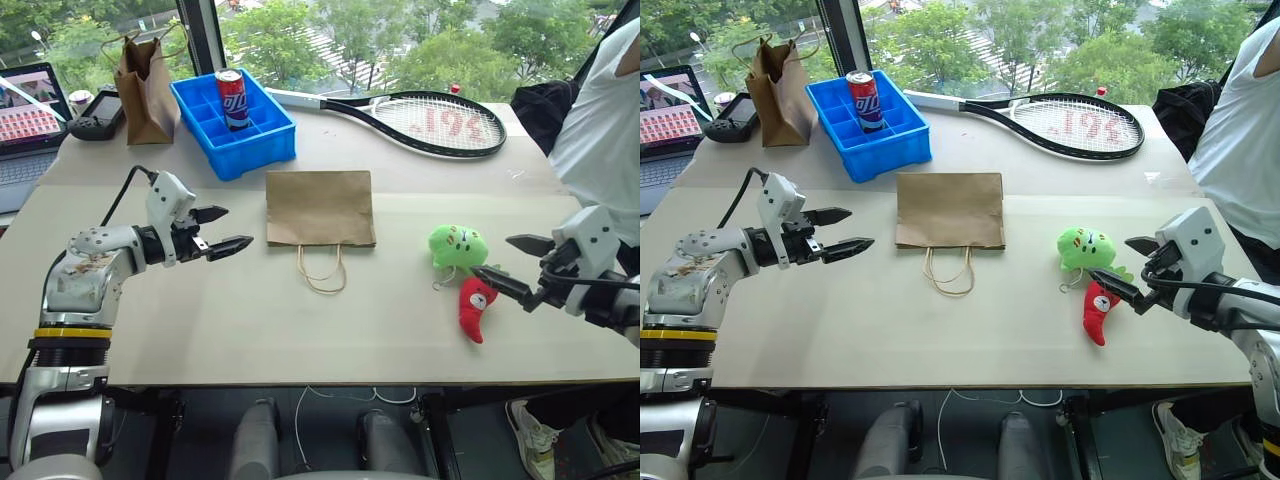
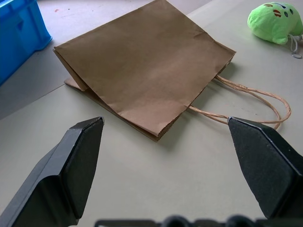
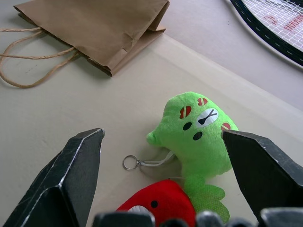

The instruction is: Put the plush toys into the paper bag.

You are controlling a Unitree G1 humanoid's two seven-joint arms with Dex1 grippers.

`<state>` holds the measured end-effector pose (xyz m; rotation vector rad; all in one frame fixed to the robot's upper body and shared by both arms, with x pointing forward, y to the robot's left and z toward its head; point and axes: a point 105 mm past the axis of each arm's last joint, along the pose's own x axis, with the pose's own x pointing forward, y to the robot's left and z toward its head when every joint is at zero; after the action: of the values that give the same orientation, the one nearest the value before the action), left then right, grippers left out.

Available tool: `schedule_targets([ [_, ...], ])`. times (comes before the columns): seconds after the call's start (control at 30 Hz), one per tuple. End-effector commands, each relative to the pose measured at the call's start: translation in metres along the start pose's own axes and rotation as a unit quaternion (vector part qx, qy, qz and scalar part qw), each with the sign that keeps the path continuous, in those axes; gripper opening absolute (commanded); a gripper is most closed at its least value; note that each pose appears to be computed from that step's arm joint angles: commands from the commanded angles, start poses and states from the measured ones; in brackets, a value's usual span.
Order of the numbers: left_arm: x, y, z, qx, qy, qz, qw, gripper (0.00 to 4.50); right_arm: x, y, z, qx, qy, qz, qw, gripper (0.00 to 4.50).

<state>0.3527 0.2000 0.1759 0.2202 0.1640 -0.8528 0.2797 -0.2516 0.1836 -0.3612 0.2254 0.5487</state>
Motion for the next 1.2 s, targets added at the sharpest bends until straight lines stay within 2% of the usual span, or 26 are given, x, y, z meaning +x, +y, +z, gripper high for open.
schedule_targets([
  [0.03,0.0,-0.006,0.021,-0.008,-0.033,-0.039,0.999,4.5,-0.01,0.008,0.019,-0.023,-0.02,0.027,0.999,4.43],
  [0.1,0.004,-0.022,0.044,-0.003,-0.062,-0.121,0.991,4.5,-0.02,0.029,0.034,-0.04,-0.015,0.091,0.995,4.43],
  [0.17,0.009,-0.036,0.051,0.02,-0.051,-0.187,0.981,4.5,-0.024,0.049,0.044,-0.053,-0.008,0.139,0.989,4.43],
  [0.23,0.017,-0.045,0.05,0.055,-0.024,-0.228,0.972,4.5,-0.027,0.066,0.051,-0.064,-0.001,0.175,0.982,4.43],
  [0.37,0.045,-0.05,0.032,0.161,0.039,-0.276,0.947,4.5,-0.026,0.092,0.053,-0.071,0.014,0.212,0.975,4.43],
  [0.57,0.084,-0.064,0.026,0.23,0.051,-0.331,0.914,4.5,-0.018,0.104,0.055,-0.059,-0.005,0.187,0.981,4.43],
  [0.67,0.103,-0.071,0.011,0.283,0.071,-0.341,0.893,4.5,-0.012,0.107,0.05,-0.054,-0.004,0.161,0.986,4.43],
  [0.77,0.11,-0.072,-0.005,0.318,0.1,-0.35,0.875,4.5,-0.008,0.109,0.049,-0.05,-0.007,0.147,0.988,4.43],
  [1.0,0.123,-0.071,-0.004,0.315,0.092,-0.335,0.883,4.5,-0.005,0.103,0.049,-0.045,-0.016,0.11,0.993,4.43],
  [1.1,0.128,-0.073,0.006,0.287,0.066,-0.33,0.897,3.76,-0.003,0.101,0.046,-0.041,-0.013,0.099,0.994,4.5],
  [1.2,0.126,-0.074,0.012,0.26,0.052,-0.342,0.901,2.63,0.0,0.102,0.042,-0.037,-0.008,0.097,0.995,4.5],
])
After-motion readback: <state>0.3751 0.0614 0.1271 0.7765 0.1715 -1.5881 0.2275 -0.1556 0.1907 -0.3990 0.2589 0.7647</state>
